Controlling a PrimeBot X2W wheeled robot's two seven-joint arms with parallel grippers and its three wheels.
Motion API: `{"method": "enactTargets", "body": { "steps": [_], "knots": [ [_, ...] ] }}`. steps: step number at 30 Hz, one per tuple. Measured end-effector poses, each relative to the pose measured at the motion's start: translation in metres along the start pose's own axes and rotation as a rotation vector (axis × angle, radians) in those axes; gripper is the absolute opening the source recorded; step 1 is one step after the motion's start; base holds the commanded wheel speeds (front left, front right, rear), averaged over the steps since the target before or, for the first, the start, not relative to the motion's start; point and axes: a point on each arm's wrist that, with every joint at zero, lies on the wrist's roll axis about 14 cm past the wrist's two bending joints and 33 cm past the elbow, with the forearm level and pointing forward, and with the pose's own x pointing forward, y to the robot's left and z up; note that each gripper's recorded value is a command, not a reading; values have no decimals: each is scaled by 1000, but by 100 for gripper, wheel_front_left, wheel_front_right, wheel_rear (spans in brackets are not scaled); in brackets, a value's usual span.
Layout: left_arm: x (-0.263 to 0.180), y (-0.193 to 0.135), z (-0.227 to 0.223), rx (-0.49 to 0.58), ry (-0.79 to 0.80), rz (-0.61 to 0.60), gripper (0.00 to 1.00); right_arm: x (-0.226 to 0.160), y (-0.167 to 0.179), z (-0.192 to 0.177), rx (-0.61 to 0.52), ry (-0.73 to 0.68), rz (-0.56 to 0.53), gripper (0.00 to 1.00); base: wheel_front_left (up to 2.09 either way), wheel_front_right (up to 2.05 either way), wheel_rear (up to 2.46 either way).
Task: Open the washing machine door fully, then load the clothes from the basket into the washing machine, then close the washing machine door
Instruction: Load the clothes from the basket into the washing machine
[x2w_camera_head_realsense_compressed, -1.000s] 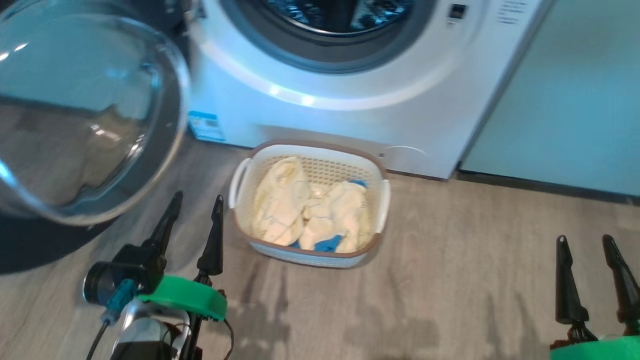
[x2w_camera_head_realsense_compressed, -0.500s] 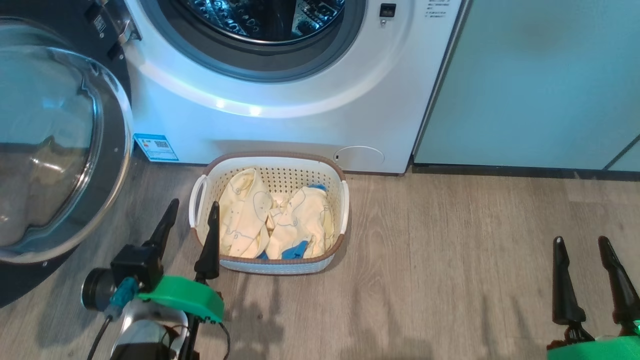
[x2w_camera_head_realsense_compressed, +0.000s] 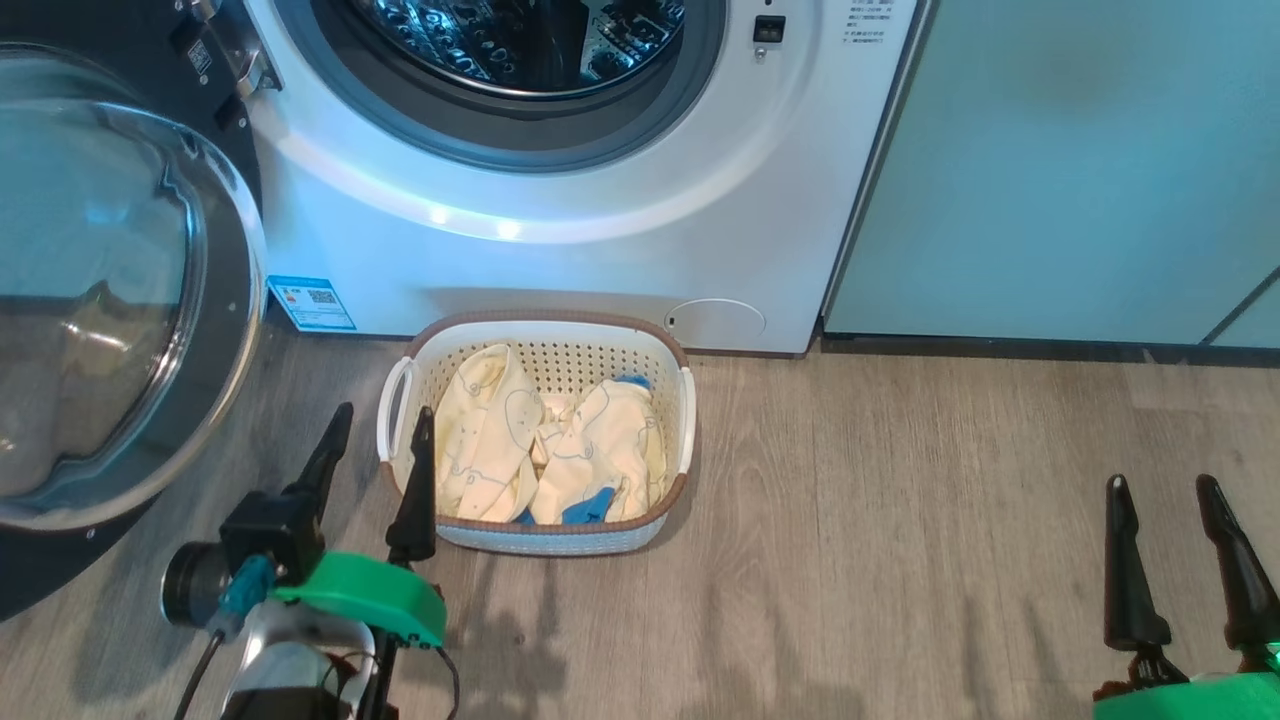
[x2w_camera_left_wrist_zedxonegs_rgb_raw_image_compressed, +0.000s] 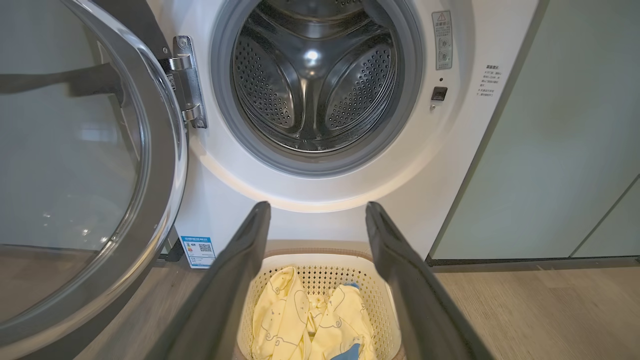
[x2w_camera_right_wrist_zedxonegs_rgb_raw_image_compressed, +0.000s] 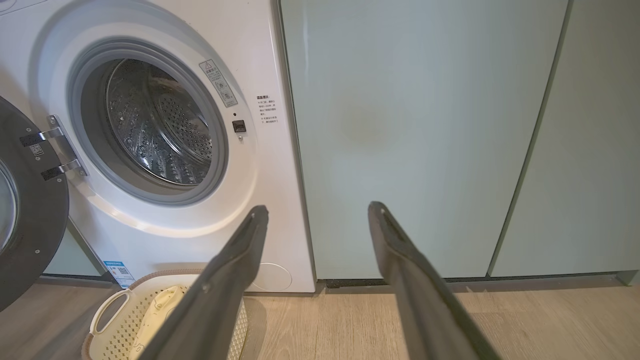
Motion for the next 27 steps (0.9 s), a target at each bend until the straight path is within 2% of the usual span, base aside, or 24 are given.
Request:
{"method": "enactTargets", "body": {
  "steps": [27],
  "knots": [
    [-15,1,-16,-15,69,19,100,1,3,1,10,-5,8,100,7,-7,0]
  ]
}}
